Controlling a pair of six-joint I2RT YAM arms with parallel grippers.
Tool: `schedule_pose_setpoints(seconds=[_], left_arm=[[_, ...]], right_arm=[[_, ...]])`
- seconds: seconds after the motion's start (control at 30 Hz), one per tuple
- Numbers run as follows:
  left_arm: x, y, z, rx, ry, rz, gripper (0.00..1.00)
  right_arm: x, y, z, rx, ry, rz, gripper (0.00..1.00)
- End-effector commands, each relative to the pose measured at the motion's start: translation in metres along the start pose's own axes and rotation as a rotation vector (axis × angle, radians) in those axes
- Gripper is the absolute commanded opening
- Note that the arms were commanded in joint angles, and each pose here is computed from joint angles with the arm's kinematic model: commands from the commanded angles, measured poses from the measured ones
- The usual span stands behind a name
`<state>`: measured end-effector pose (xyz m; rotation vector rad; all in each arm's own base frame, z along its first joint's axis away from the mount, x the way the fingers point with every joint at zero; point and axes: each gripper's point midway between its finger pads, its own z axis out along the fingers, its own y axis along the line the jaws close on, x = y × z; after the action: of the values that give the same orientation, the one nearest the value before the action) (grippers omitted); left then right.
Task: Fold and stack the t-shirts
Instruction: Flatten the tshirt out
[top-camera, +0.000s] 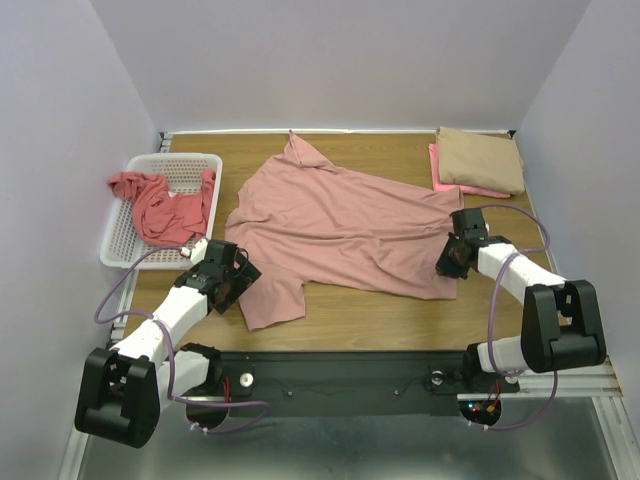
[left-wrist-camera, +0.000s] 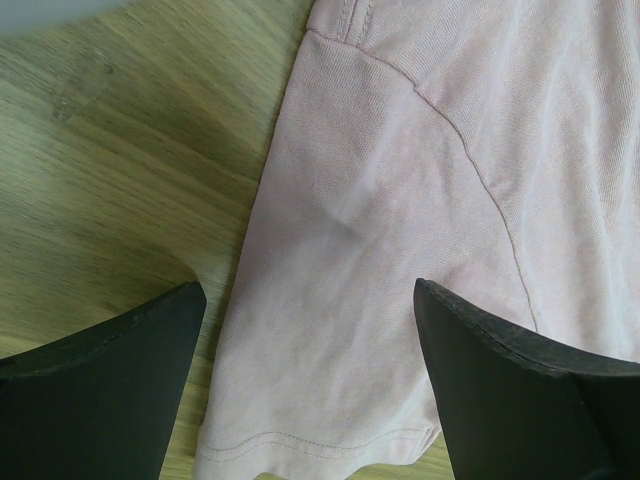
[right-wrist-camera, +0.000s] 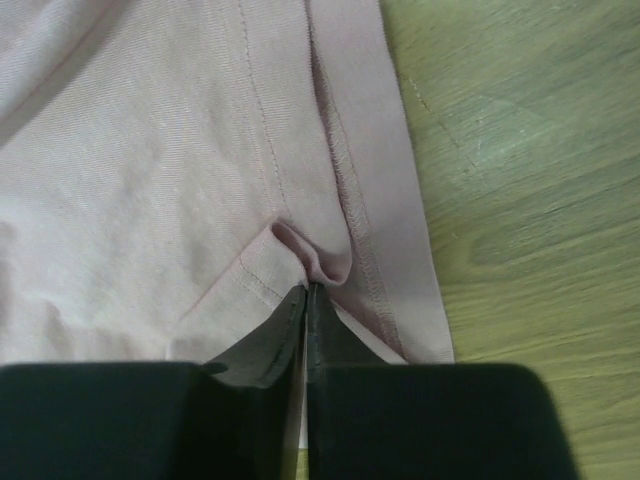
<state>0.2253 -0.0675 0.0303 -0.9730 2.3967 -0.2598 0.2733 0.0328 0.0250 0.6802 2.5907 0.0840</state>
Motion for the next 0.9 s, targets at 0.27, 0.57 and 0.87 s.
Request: schedule_pose_setpoints(seconds=[0.27,0.57,0.87], left_arm=[[0.008,0.013,0.002,-0.047,0.026,0.021,0.98],[0.001,0.008,-0.001,-0.047,0.006,0.024,0.98],[-0.002,0.005,0.002,-0.065,0.009,0.025,0.98]], right_arm=[[-0.068,0.038,-0.05,-0.152,-0.247,0.032,0.0],[-0.089,0.033,-0.046,-0.07,-0.286,0.083,0.0],[-0.105,0.032,-0.03,0.009,-0.294,0.089,0.0]])
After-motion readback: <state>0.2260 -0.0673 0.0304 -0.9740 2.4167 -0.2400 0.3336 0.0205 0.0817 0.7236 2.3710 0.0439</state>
